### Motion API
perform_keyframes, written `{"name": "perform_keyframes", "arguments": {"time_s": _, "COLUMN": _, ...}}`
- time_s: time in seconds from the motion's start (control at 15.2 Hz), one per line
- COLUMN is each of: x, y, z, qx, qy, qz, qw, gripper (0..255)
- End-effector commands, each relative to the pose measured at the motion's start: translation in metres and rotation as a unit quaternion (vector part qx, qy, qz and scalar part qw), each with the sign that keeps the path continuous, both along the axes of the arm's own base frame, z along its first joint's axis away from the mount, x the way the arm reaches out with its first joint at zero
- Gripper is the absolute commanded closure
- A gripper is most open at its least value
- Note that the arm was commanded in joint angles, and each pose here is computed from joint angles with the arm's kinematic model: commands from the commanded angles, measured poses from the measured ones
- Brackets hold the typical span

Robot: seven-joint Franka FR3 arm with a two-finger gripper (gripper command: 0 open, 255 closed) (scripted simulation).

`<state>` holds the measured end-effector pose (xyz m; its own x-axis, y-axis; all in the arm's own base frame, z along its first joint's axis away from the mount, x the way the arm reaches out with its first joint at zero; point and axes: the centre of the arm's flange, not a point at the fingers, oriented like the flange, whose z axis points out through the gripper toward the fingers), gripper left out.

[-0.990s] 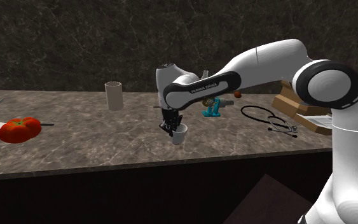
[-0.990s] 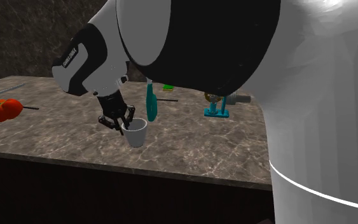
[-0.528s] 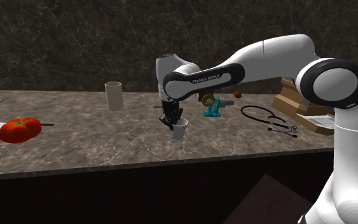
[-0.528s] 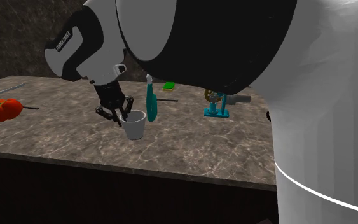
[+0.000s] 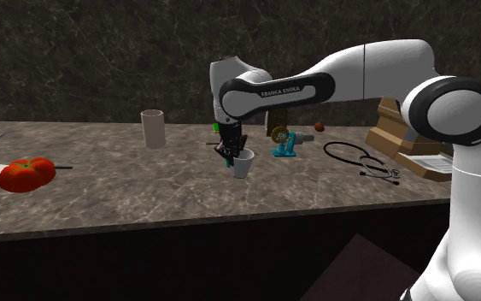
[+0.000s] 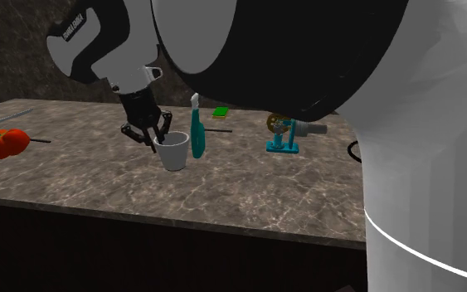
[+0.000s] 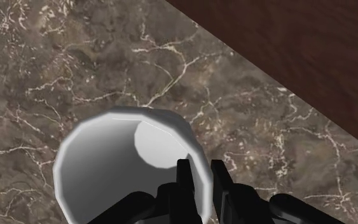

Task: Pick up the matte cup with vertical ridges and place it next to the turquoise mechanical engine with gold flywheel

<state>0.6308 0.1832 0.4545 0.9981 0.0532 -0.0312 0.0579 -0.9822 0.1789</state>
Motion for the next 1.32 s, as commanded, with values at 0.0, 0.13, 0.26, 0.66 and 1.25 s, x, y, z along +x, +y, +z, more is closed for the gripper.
{"name": "perform_keyframes", "arguments": {"time_s": 0.0, "x": 0.001, "y": -0.001, "z": 0.010, "qx": 0.000, "qy": 0.000, "qz": 0.000, "qw": 1.0000, "gripper": 255}}
{"name": "perform_keyframes", "arguments": {"time_s": 0.13, "x": 0.001, "y": -0.001, "z": 0.021, "qx": 0.000, "qy": 0.000, "qz": 0.000, "qw": 1.0000, "gripper": 255}}
{"name": "perform_keyframes", "arguments": {"time_s": 0.26, "x": 0.001, "y": -0.001, "z": 0.032, "qx": 0.000, "qy": 0.000, "qz": 0.000, "qw": 1.0000, "gripper": 255}}
{"name": "perform_keyframes", "arguments": {"time_s": 0.66, "x": 0.001, "y": -0.001, "z": 0.063, "qx": 0.000, "qy": 0.000, "qz": 0.000, "qw": 1.0000, "gripper": 255}}
{"name": "perform_keyframes", "arguments": {"time_s": 1.25, "x": 0.001, "y": -0.001, "z": 0.111, "qx": 0.000, "qy": 0.000, "qz": 0.000, "qw": 1.0000, "gripper": 255}}
